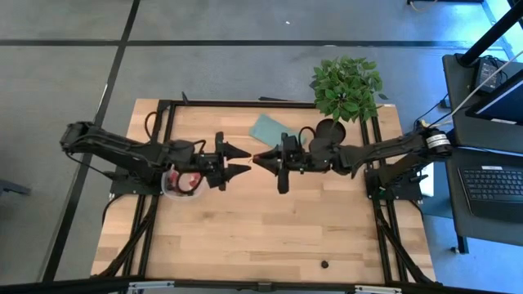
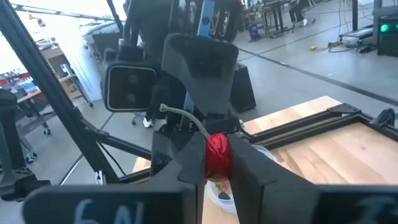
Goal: Pick and placing Produce into tupperware
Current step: Put the red cherry into the transparent bin
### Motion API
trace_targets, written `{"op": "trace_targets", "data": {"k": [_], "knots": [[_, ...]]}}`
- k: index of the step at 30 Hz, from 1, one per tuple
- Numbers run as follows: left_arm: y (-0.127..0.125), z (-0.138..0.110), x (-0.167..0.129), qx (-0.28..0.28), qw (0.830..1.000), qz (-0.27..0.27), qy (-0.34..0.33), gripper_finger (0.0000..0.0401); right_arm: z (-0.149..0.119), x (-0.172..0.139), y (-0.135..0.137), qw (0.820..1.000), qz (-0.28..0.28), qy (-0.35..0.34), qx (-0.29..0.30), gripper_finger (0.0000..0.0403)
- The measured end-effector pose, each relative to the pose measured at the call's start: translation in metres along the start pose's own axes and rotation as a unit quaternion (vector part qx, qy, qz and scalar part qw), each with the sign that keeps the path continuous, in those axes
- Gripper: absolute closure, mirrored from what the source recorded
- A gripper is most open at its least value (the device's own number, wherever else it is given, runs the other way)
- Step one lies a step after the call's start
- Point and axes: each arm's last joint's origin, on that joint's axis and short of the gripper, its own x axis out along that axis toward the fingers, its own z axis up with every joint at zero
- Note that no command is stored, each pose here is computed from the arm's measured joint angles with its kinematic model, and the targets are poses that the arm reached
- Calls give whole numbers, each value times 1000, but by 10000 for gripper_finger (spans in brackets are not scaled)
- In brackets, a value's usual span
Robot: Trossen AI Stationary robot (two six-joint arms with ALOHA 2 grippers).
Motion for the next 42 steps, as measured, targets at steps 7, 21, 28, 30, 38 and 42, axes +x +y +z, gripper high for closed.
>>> {"op": "trace_targets", "data": {"k": [7,21,28,30,38,42], "knots": [[-5,-1,10,-2,1000,10,0,191,-2,1,0,1000,-1,1,-2,345],[-5,-3,16,7,1000,21,-13,191,-2,2,0,1000,4,-1,0,345],[-8,-9,24,9,1000,27,-6,191,-6,5,1,1000,16,5,10,345],[-7,-8,24,13,999,32,-9,191,-7,5,0,1000,15,8,9,345],[-8,-5,24,15,999,31,-13,191,-8,5,0,1000,13,14,4,345],[-8,-5,24,15,999,32,-13,191,-8,5,0,1000,13,15,-3,345]]}}
